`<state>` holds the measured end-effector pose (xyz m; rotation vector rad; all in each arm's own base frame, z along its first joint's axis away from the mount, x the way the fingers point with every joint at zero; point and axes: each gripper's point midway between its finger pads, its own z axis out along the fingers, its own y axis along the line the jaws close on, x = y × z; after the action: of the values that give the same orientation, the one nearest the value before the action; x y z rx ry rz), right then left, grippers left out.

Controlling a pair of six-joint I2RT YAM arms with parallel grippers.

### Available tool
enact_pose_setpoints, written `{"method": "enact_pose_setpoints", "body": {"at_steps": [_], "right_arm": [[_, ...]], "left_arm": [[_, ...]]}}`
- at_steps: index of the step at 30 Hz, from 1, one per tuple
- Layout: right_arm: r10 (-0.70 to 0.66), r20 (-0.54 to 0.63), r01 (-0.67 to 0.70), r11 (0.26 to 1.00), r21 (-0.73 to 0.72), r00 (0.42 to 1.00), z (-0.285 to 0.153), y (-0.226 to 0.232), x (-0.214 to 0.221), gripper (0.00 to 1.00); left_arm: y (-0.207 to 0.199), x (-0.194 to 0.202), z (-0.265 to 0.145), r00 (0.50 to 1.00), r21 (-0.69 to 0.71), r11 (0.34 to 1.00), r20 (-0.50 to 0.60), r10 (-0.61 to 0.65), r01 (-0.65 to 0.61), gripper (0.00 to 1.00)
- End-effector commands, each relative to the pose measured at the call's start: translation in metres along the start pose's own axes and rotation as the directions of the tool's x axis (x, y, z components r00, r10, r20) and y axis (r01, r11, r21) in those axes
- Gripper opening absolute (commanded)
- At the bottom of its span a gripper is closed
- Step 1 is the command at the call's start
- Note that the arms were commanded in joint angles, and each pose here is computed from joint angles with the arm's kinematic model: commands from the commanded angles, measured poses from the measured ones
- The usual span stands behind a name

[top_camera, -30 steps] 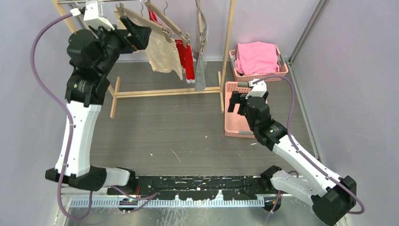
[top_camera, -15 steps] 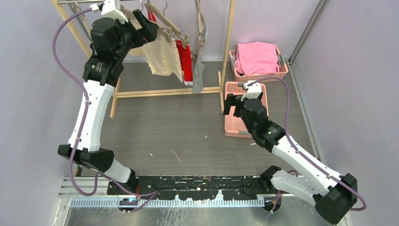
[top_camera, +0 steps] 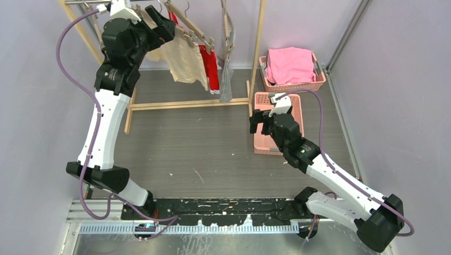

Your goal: Remove the underwear clipped to the hanger

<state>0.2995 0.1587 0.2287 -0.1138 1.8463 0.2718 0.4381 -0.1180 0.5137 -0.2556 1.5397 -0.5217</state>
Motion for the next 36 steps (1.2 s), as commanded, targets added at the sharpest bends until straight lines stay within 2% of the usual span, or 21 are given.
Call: {"method": "enact_pose_setpoints", "body": {"at_steps": [1,12,20,27,33,36], "right_arm": [[0.014,0.067,-0.011,0.999,-0.038,0.998,-0.003,0.008,-0.016,1.0],[0.011,0.063,-0.007,0.998,-0.063,0.998,-0.004,0.01,-0.009,1.0],[0.026,0.082,-0.021,0.998,-0.06,0.996,-0.007,0.009,-0.012,1.0],[0.037,0.072,-0.034,0.998,-0.051,0.997,-0.004,0.009,-0.009,1.0],[0.056,0.073,-0.051,0.996,-0.075,0.996,-0.003,0.015,-0.01,1.0],[0.057,0.064,-0.051,0.994,-0.095,0.996,-0.003,0.02,-0.008,1.0]], "left_arm": [[-0.004,-0.023,0.006,0.997,-0.003,1.0,0.079,-0.019,0.02,0.98],[-0.002,-0.02,0.016,0.996,-0.007,1.0,0.083,-0.026,0.027,0.98],[0.015,-0.009,0.016,0.998,-0.085,0.996,0.053,0.018,-0.013,0.98],[0.034,-0.011,-0.003,0.995,-0.165,0.984,0.057,0.083,-0.072,0.99],[0.039,-0.02,-0.018,0.988,-0.19,0.974,0.072,0.136,-0.12,0.88],[0.036,-0.023,-0.018,0.986,-0.183,0.973,0.072,0.153,-0.138,0.75]]}}
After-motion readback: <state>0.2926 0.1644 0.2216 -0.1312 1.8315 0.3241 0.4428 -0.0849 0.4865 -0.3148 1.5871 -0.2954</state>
